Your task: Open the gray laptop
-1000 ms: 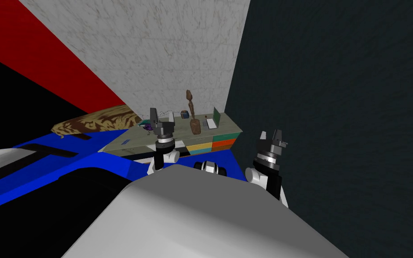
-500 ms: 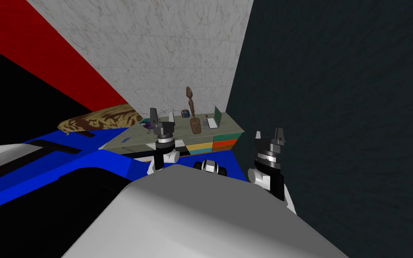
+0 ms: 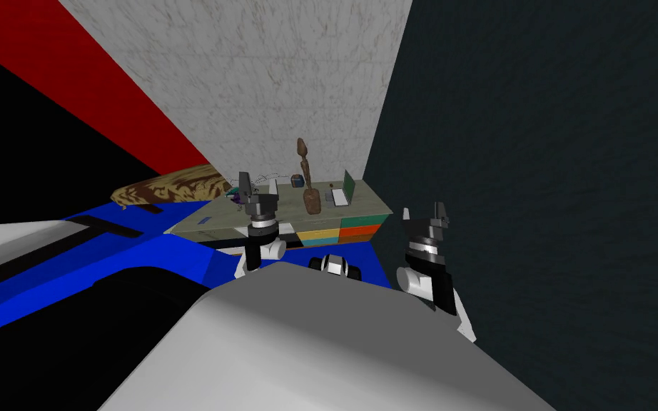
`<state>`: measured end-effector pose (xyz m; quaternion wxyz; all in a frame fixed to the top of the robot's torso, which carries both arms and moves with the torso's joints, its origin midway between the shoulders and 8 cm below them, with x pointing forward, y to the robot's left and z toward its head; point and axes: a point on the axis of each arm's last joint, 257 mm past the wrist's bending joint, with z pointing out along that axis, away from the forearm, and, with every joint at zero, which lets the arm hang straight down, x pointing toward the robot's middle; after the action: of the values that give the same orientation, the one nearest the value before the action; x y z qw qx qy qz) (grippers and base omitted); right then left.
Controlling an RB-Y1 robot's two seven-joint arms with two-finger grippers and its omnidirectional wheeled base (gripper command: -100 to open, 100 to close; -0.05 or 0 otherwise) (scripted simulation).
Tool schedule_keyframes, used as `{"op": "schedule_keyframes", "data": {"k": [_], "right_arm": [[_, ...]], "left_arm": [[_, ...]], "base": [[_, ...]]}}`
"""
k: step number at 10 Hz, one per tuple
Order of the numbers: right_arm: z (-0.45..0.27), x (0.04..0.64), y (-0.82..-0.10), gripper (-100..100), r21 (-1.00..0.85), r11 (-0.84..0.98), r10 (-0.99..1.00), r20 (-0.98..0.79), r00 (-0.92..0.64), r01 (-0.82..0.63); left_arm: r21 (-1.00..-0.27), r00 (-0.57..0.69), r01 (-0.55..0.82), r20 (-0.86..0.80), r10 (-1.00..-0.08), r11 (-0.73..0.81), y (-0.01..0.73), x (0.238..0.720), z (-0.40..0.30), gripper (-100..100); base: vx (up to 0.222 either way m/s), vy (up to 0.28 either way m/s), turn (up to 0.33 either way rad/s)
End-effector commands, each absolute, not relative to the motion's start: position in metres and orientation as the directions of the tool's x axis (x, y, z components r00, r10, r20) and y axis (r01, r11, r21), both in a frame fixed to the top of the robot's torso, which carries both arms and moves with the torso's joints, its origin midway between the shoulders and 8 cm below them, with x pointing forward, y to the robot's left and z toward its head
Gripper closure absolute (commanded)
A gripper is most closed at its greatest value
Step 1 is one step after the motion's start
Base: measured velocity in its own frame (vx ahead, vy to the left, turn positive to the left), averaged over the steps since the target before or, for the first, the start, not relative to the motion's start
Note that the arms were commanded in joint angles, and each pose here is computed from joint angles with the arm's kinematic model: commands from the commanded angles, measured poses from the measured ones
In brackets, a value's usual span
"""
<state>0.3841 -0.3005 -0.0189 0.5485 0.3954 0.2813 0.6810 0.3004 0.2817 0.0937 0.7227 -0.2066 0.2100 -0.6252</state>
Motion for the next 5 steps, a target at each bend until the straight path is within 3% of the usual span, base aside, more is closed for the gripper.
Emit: {"op": "schedule_keyframes", "data": {"k": [1, 5], "right_arm": [[-0.0234, 0.3907, -0.2984, -100, 0.812, -0.322, 0.946, 0.297, -0.13, -0.487], [-0.03, 0.3995, -0.2959, -100, 0.793, -0.427, 0.904, 0.388, -0.179, -0.434]], "left_arm": [[-0.561, 0.13, 0.817, -0.045, -0.99, 0.133, 0.2817, 0.3004, 0.0937, 0], [-0.561, 0.13, 0.817, -0.045, -0.99, 0.133, 0.2817, 0.3004, 0.0937, 0]], "base": [[0.034, -0.03, 0.061], [0.037, -0.027, 0.075]]}}
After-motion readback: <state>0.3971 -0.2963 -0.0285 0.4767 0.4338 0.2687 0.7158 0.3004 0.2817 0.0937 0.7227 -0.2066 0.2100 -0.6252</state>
